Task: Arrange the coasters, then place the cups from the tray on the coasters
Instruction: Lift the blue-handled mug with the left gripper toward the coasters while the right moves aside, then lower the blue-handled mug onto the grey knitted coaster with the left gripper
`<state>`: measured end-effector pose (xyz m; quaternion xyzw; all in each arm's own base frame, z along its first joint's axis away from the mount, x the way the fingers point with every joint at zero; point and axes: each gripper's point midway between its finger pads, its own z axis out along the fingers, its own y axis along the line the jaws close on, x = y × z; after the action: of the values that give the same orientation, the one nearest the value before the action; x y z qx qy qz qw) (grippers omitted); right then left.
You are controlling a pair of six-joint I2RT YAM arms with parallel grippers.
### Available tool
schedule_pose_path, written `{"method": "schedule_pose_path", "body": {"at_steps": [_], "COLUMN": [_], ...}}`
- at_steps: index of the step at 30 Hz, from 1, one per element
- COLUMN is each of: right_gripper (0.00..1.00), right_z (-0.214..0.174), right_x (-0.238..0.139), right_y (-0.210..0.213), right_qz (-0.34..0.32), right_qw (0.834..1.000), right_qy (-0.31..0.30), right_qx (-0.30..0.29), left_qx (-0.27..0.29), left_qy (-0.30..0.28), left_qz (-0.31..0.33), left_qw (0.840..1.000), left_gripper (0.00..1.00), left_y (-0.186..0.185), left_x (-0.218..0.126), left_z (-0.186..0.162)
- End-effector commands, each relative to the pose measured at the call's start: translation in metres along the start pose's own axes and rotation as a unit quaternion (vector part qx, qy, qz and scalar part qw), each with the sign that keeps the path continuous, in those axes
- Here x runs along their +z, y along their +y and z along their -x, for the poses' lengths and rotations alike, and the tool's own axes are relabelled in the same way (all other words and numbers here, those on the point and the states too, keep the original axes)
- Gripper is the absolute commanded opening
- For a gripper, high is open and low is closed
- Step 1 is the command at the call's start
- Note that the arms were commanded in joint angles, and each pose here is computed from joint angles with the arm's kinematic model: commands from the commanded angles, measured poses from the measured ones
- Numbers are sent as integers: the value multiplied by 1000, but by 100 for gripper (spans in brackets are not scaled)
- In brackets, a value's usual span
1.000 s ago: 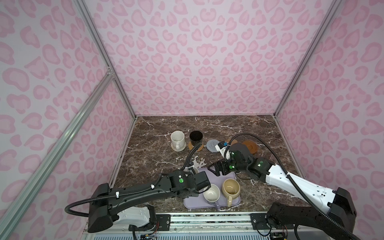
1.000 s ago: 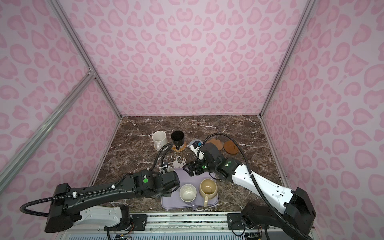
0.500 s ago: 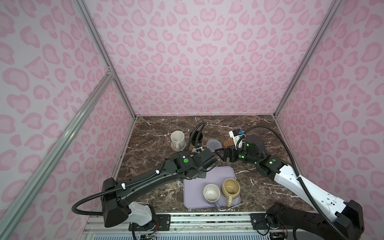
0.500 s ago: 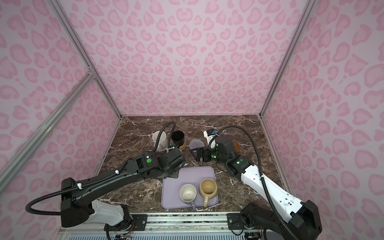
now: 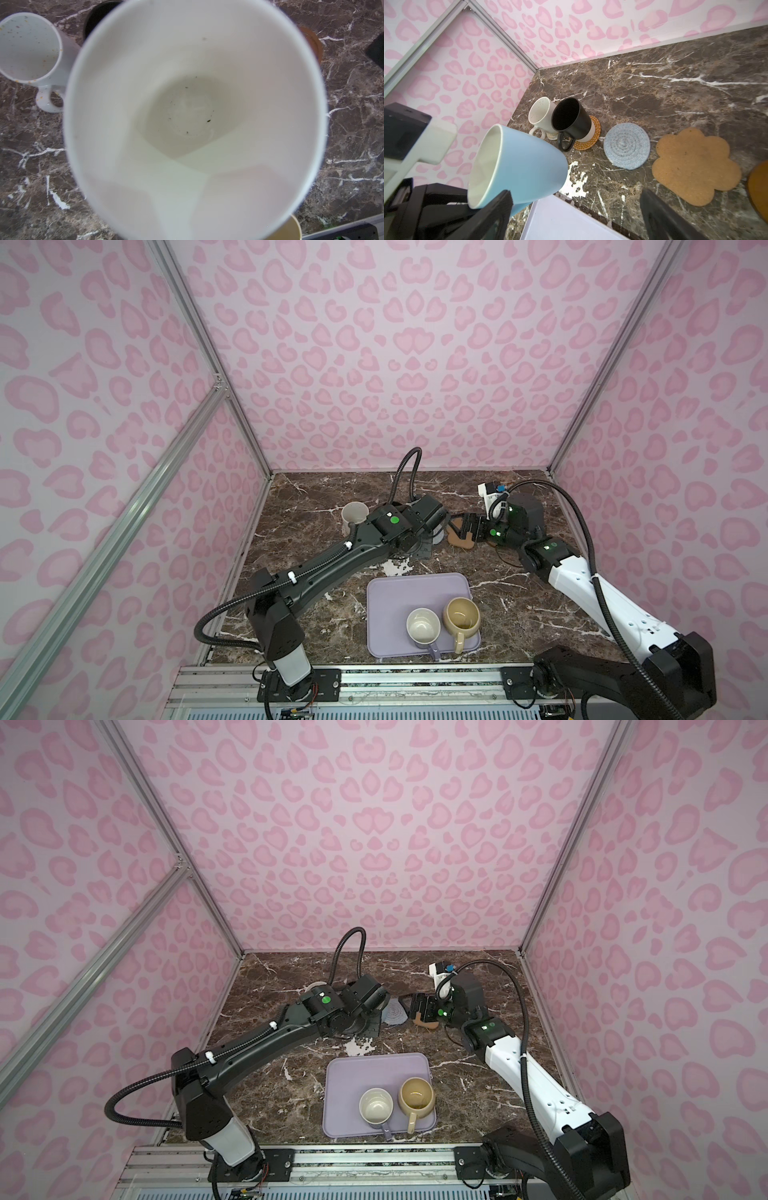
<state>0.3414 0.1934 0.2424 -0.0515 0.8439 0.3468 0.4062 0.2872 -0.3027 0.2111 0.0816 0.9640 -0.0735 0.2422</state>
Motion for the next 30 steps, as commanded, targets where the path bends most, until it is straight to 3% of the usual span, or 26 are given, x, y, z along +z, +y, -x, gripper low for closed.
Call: {"method": "schedule_pose_path", "body": {"at_steps": [1,8,14,30], "right_gripper": [97,97,96,95], "right_z": [8,4,-4,-18], "right_x": [2,9,18,23], "right_y": [-3,-13,-30,-61], "right_qz": [13,9,2,-17], "right_qw": [1000,1000,1000,998], "right_qy": [-6,4,22,42], "right_qx": [8,-18,3,39], "left_qx": [-8,-23,-46,-54], "left_qy": [-13,-2,24,58], "left_qz": [-11,-13,-14,15], "left_qw": [1000,1000,999,997], "left_gripper": [3,3,3,3], "left_y": [-9,-20,-20,-20], "left_x": [11,42,79,127], "left_z": [22,41,51,57]}}
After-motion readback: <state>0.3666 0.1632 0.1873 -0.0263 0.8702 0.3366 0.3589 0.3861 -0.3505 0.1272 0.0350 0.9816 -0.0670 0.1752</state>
